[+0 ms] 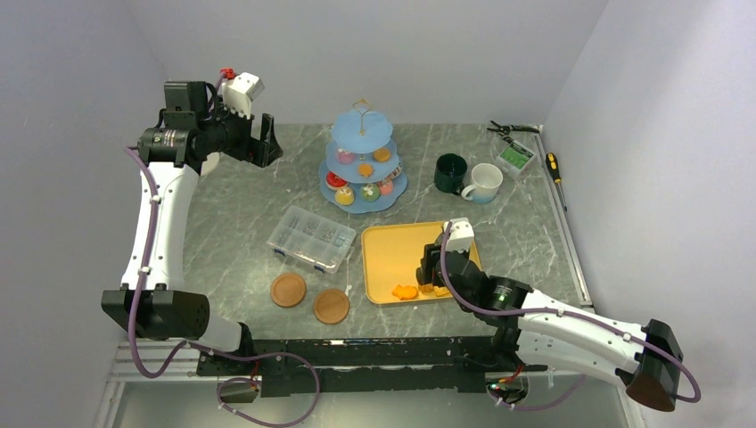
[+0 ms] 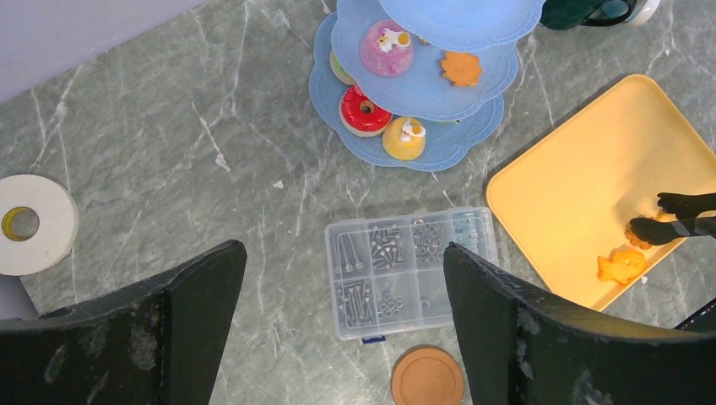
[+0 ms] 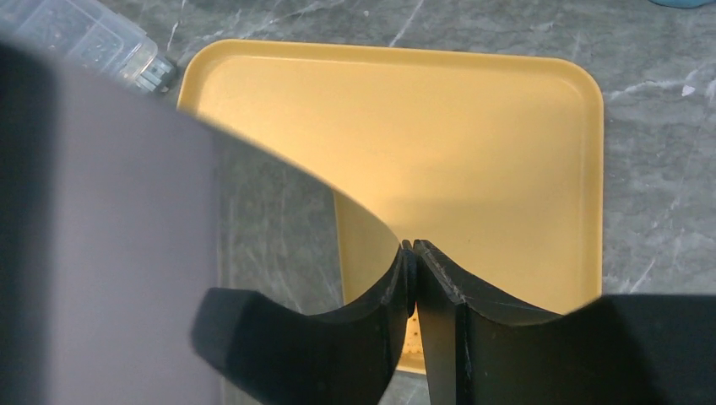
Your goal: Serve the afternoon tea
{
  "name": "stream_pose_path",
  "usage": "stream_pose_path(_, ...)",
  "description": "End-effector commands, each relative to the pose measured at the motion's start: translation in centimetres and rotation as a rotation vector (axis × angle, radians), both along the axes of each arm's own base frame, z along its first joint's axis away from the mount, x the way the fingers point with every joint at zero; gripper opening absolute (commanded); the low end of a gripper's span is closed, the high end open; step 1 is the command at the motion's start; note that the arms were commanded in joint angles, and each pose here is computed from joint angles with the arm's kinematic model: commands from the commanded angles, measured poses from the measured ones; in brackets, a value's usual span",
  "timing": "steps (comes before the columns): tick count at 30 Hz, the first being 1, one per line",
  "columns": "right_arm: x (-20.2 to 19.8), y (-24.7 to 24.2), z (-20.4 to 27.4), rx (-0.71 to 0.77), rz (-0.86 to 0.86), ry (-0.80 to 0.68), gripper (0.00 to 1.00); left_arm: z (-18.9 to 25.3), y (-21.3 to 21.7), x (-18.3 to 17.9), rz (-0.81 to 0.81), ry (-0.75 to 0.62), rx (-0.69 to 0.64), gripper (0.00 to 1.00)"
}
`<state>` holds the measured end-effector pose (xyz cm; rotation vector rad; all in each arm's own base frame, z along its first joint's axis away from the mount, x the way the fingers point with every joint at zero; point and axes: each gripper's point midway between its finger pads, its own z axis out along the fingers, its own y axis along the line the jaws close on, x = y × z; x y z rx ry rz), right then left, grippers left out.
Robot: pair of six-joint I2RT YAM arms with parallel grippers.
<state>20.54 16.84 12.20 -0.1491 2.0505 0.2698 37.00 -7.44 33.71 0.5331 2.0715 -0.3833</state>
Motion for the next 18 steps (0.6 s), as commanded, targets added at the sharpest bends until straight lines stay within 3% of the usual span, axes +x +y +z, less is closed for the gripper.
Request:
stream_pose_path(1,0.4,0.2,2.0,0.044,-0.037,-0.033,0.58,1.4,-0.2,-0.4,-0.026,-0.044,-0.005,0.93)
stream_pose_path(18,-1.3,1.7,-0.1,0.028,0.033,0.002,0.56,2.0,-0.3,-0.2,-0.024,-0.049,-0.011,0.93)
